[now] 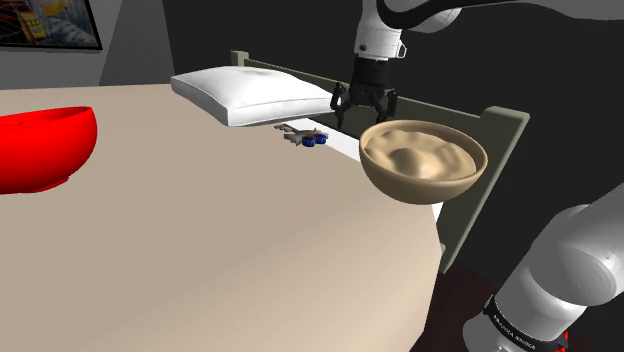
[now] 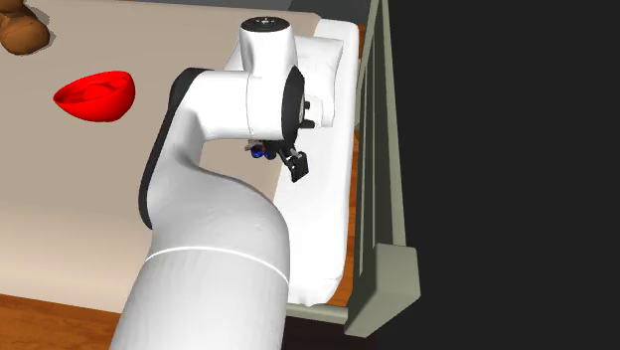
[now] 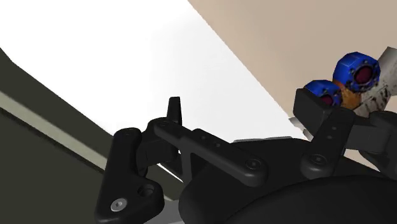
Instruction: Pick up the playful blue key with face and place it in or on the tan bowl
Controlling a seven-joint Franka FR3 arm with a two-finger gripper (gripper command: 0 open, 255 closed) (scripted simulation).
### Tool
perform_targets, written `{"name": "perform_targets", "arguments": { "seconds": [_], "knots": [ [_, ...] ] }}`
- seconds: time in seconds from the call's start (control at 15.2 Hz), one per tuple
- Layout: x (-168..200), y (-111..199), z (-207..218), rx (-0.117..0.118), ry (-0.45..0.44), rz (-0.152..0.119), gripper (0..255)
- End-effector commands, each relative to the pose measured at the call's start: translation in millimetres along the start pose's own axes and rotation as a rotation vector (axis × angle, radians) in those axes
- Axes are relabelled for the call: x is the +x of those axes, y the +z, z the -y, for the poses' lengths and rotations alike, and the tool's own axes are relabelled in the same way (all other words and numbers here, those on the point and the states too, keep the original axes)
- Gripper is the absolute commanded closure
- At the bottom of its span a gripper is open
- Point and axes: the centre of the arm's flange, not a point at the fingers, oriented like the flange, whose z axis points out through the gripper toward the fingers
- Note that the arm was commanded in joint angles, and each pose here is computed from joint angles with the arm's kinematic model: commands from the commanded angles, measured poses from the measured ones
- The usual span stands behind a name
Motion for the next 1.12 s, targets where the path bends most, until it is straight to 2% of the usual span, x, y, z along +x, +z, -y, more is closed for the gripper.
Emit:
{"name": "perform_targets", "arguments": {
  "seconds": [0.0, 0.4, 0.86, 1.06],
  "knots": [
    [10.8, -2.0, 27.6, -0.004, 0.102, -0.001, 0],
    [60.7, -1.9, 88.9, -0.022, 0.379, -0.008, 0],
    [60.8, 35.0, 88.0, -0.022, 0.379, -0.008, 0],
    [60.8, 38.1, 88.0, -0.022, 0.379, -0.008, 0]
  ]
}}
